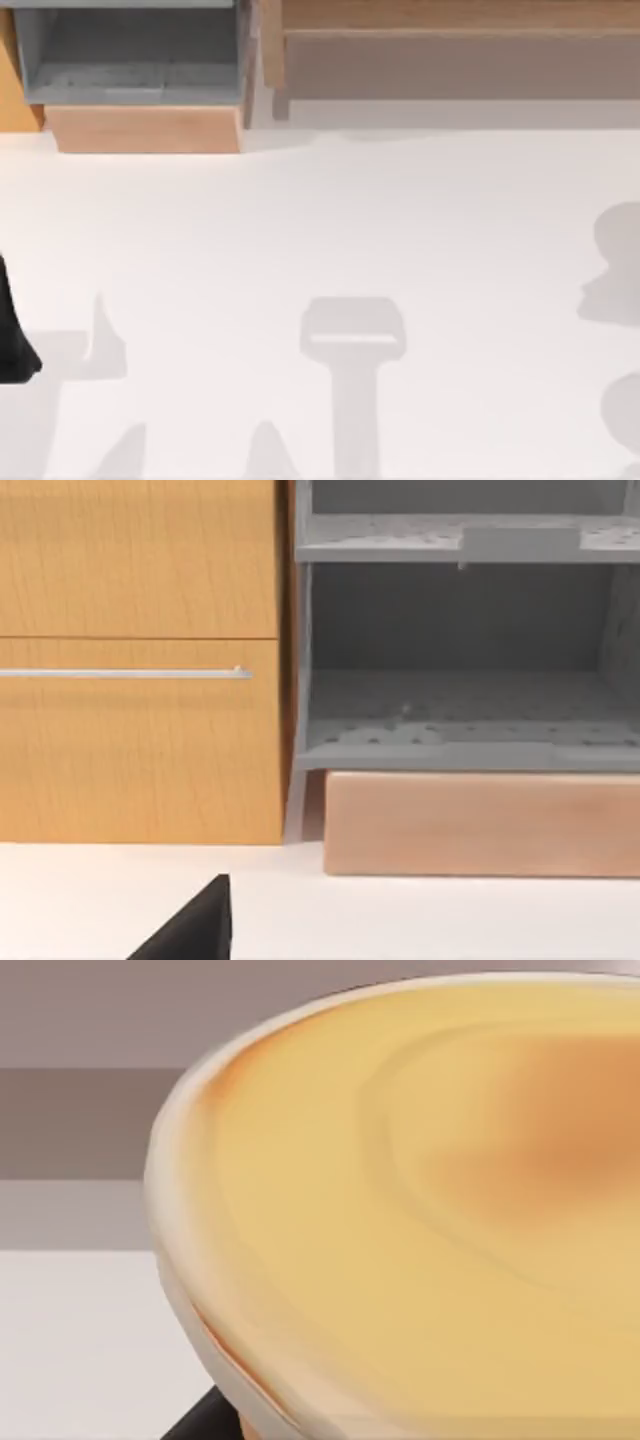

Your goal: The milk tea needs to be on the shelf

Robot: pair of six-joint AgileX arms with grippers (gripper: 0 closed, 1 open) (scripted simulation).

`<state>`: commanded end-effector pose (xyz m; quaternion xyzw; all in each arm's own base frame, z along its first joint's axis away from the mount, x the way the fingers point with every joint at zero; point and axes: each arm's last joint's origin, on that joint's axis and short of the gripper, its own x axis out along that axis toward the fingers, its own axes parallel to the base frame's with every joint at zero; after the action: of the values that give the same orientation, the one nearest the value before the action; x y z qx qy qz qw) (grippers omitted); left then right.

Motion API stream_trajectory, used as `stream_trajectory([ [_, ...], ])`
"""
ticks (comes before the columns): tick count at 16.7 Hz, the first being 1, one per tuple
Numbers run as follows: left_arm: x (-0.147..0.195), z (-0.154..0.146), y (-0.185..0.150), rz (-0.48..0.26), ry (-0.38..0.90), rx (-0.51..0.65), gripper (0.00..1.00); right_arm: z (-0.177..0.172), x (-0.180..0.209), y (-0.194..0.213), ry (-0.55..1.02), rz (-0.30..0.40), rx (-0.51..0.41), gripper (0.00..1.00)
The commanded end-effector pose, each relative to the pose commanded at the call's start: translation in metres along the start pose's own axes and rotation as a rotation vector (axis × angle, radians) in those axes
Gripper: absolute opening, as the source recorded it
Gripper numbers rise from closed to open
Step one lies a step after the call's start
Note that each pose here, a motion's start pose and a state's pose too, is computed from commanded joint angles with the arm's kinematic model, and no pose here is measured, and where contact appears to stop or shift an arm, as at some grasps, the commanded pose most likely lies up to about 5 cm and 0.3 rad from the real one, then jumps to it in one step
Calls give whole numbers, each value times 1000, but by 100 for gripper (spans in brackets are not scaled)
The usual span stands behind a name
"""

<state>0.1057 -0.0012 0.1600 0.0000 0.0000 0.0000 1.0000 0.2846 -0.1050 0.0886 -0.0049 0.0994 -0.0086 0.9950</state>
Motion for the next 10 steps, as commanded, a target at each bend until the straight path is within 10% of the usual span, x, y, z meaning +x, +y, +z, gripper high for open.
stream_trajectory([
  [6, 0, 0, 0, 0, 0, 0, 100, 0, 0, 0, 0, 0, 0, 2],
  [10, 0, 0, 0, 0, 0, 0, 100, 0, 0, 0, 0, 0, 0, 0],
])
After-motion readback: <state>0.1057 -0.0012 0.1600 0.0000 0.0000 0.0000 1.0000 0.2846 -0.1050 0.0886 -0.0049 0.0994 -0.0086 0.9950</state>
